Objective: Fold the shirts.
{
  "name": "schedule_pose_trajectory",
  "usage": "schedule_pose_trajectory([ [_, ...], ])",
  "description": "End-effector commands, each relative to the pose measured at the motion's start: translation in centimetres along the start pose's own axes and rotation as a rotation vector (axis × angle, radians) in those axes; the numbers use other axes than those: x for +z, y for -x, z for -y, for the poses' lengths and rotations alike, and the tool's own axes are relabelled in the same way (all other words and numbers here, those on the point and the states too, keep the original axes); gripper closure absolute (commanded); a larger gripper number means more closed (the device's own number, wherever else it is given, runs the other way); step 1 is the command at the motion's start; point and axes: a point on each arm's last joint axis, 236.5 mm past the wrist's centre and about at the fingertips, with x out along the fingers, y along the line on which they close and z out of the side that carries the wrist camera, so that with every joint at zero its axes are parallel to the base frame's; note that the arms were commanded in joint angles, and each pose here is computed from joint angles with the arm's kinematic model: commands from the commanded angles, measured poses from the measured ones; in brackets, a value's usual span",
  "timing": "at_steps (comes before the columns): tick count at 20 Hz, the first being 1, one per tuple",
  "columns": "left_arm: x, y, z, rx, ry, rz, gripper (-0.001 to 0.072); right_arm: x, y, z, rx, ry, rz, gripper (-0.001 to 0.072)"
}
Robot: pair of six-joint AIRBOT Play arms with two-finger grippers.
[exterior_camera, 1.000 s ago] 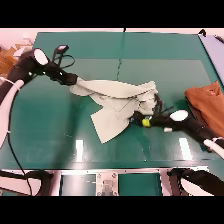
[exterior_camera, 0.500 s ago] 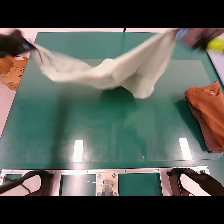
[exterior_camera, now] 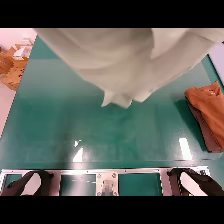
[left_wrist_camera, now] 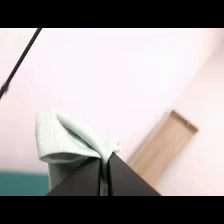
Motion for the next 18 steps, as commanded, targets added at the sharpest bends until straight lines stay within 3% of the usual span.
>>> schedule_pose_trajectory([
  [1,3.4,2.2,4.3,0.004,-0.170,0.180,0.0677,3.2,3.1,0.3,-0.144,0.118,0.124,0.0697],
  [5,-0.3,2.4,1.2,0.148,-0.237,0.011,0.0677,1.6,2.2,2.2,-0.169,0.088,0.072,0.0697],
  [9,-7.4,2.0,-10.5,0.321,0.010,-0.218,0.0677,-8.4,-2.9,11.3,-0.230,-0.108,-0.184,0.0697],
  [13,-22.2,-1.5,-22.8,0.415,0.264,-0.363,0.0677,-20.3,-7.6,20.7,-0.308,-0.276,-0.373,0.0697],
  [18,-40.5,-5.0,-33.6,0.609,0.315,-0.528,0.0677,-33.8,-11.4,31.2,-0.423,-0.457,-0.569,0.0697],
])
